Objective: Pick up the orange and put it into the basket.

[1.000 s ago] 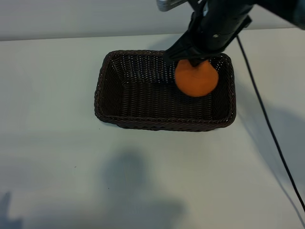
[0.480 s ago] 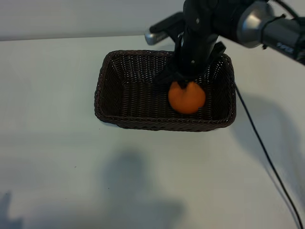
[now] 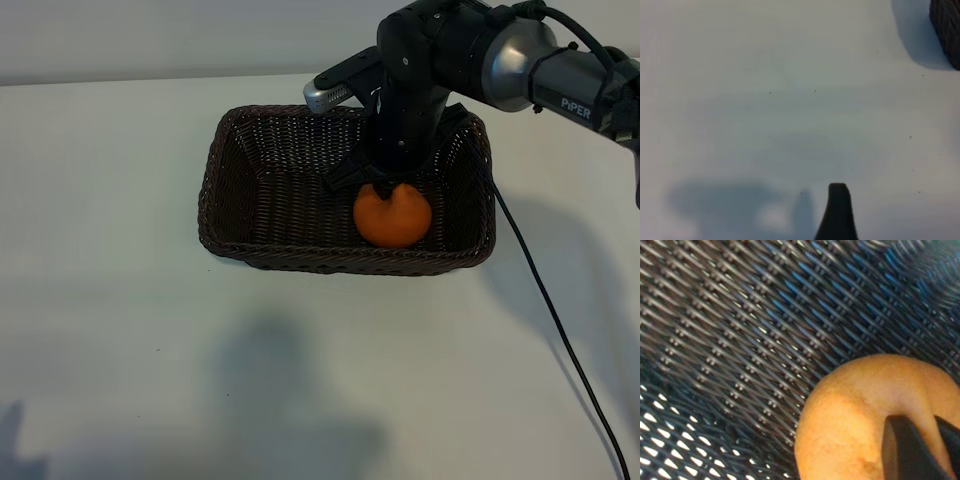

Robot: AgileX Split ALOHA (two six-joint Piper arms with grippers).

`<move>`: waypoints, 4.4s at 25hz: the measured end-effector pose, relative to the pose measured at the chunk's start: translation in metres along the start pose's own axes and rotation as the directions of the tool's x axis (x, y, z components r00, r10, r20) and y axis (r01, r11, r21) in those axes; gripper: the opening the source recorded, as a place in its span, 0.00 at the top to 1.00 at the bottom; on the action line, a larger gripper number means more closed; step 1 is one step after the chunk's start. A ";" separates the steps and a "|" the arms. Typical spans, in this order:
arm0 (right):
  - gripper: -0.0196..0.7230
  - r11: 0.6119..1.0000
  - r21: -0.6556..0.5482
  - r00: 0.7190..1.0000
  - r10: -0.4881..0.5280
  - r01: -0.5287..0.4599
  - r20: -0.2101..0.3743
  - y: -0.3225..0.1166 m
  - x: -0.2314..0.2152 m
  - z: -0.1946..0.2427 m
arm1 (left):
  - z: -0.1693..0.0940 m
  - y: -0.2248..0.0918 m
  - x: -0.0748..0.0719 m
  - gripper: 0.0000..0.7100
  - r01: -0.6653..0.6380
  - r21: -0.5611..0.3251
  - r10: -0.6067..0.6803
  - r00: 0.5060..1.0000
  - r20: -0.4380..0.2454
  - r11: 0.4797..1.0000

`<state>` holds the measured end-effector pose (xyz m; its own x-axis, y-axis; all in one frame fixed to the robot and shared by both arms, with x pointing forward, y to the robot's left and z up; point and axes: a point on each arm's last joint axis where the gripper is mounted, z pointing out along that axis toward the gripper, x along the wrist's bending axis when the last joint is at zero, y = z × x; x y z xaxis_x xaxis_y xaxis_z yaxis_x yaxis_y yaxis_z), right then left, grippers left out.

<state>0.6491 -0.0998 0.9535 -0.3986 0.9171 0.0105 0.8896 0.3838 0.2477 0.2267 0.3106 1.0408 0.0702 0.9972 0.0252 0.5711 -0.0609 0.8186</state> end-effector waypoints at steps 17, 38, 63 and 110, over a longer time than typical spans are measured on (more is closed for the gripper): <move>0.16 0.996 -0.084 1.000 0.023 -0.023 -0.005 0.003 -0.001 -0.083 | 0.000 0.000 0.000 0.17 0.000 0.000 0.000 1.000 0.000 1.000; 0.19 0.863 -0.136 0.834 0.505 -0.486 0.223 -0.053 -0.250 -0.125 | 0.000 0.000 0.000 0.17 -0.001 0.000 0.001 1.000 0.000 1.000; 0.19 0.712 -0.586 0.847 0.526 -0.386 0.080 -0.131 -0.161 -0.355 | 0.000 0.000 0.000 0.17 -0.001 0.000 0.001 1.000 0.000 1.000; 0.19 0.502 -0.834 0.831 0.547 -0.228 0.102 -0.439 0.002 -0.260 | 0.000 0.000 0.000 0.17 -0.001 0.000 0.001 1.000 0.000 1.000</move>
<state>0.1998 -0.2940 1.0965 0.1778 0.9830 0.0449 0.3515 -0.1061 0.9302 0.2267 0.3106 1.0408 0.0708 0.9971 0.0261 0.5710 -0.0620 0.8186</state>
